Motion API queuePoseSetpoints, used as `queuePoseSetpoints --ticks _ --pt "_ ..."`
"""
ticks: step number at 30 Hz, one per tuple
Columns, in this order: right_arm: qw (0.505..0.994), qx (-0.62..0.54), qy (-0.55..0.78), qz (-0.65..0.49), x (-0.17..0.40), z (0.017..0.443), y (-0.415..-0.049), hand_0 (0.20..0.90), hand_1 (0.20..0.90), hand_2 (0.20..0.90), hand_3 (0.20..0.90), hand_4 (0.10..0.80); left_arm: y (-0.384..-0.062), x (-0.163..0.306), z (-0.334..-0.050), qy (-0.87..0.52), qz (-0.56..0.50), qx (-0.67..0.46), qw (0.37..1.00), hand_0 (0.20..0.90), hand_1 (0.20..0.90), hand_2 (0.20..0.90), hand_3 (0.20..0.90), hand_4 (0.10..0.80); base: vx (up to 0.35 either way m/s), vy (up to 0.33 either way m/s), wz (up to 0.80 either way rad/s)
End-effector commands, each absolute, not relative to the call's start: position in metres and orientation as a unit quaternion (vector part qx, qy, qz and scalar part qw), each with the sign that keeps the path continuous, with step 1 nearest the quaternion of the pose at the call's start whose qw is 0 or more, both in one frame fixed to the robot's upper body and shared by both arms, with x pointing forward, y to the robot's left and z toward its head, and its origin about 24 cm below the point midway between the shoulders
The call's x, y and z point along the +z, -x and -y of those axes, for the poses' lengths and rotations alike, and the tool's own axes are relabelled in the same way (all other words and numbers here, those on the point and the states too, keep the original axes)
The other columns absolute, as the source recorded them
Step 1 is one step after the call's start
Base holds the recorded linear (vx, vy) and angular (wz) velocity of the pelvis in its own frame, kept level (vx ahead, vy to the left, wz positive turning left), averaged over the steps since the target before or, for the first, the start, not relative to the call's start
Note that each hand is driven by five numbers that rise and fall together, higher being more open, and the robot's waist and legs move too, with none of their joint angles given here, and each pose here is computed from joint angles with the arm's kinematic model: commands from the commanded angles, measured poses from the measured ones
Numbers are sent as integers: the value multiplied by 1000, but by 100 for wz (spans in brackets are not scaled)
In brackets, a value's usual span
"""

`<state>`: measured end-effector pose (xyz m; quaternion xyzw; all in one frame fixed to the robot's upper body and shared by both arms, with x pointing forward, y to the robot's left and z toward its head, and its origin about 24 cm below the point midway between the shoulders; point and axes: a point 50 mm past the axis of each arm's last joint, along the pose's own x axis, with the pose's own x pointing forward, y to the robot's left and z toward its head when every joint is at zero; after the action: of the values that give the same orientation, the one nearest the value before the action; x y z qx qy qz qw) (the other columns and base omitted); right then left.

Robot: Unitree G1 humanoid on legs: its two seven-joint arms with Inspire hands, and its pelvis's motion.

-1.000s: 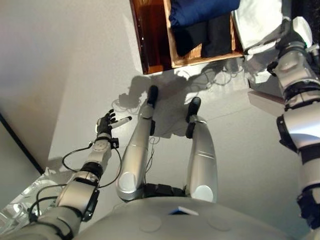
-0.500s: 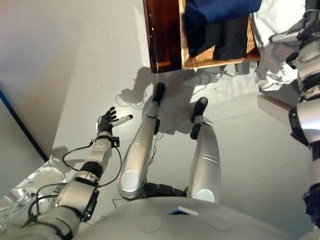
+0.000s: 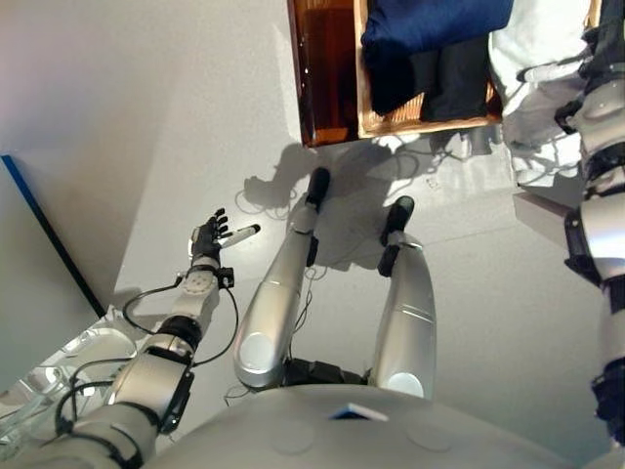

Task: Pick up the clothes and place them into the washing machine

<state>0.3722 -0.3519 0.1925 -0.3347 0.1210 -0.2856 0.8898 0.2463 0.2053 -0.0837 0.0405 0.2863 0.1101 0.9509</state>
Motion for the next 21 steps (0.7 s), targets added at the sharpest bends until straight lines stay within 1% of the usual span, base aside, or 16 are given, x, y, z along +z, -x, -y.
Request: queuePoseSetpoints --ticks 1,2,3,4,5,6,7,8,9,10,13,14,15,18,19,21 --pt "900 -331 275 -64 206 371 -361 200 200 200 200 300 -216 -101 -227 -45 -322 153 933 900 900 900 900 800 52 14 1" --pt "922 -352 160 -35 202 373 -359 200 200 200 200 300 -214 -101 -227 -45 -318 152 935 900 900 900 900 800 0 0 0" --pt "922 -352 159 -36 201 374 -359 200 200 200 200 300 -214 -101 -228 -46 -318 152 935 900 900 900 900 800 33 18 -1" --pt "928 -354 118 -22 200 371 -360 200 200 200 200 300 -213 -101 -227 -41 -316 155 935 900 900 900 900 800 0 0 0" --pt "932 -362 19 2 193 368 -361 200 200 200 200 300 -214 -99 -228 -42 -309 158 937 900 900 900 900 800 0 0 0" --pt "932 -362 18 2 193 368 -361 200 200 200 200 300 -214 -99 -228 -43 -309 158 937 900 900 900 900 800 32 31 -5" --pt "929 -367 -54 9 182 365 -361 200 200 200 200 300 -214 -99 -228 -44 -307 162 937 900 900 900 900 800 20 22 -9" --pt "928 -367 -55 8 181 365 -360 200 200 200 200 300 -214 -99 -228 -45 -307 162 937 900 900 900 900 800 37 54 -13" --pt "920 -360 -154 30 172 355 -365 200 200 200 200 300 -216 -98 -227 -44 -303 166 938 900 900 900 900 800 18 32 -9" --pt "919 -360 -155 30 171 355 -365 200 200 200 200 300 -215 -98 -227 -45 -303 166 937 900 900 900 900 800 23 59 -10" --pt "880 -356 -307 63 154 339 -369 200 200 200 200 300 -218 -96 -222 -39 -296 173 939 900 900 900 900 800 14 42 -10" --pt "880 -356 -307 63 154 339 -369 200 200 200 200 300 -218 -96 -222 -40 -296 173 939 900 900 900 900 800 23 69 -10" --pt "852 -343 -386 86 145 328 -371 200 200 200 200 300 -218 -98 -216 -32 -297 170 939 900 900 900 900 800 9 32 -6" --pt "828 -342 -433 104 140 322 -372 200 200 200 200 300 -217 -99 -213 -26 -298 171 939 900 900 900 900 800 15 54 -14" --pt "800 -333 -478 144 146 316 -374 200 200 200 200 300 -214 -101 -210 -20 -302 175 937 900 900 900 900 800 15 32 -14" --pt "792 -336 -488 151 145 314 -373 200 200 200 200 300 -214 -102 -209 -18 -303 175 936 900 900 900 900 800 16 47 -9"
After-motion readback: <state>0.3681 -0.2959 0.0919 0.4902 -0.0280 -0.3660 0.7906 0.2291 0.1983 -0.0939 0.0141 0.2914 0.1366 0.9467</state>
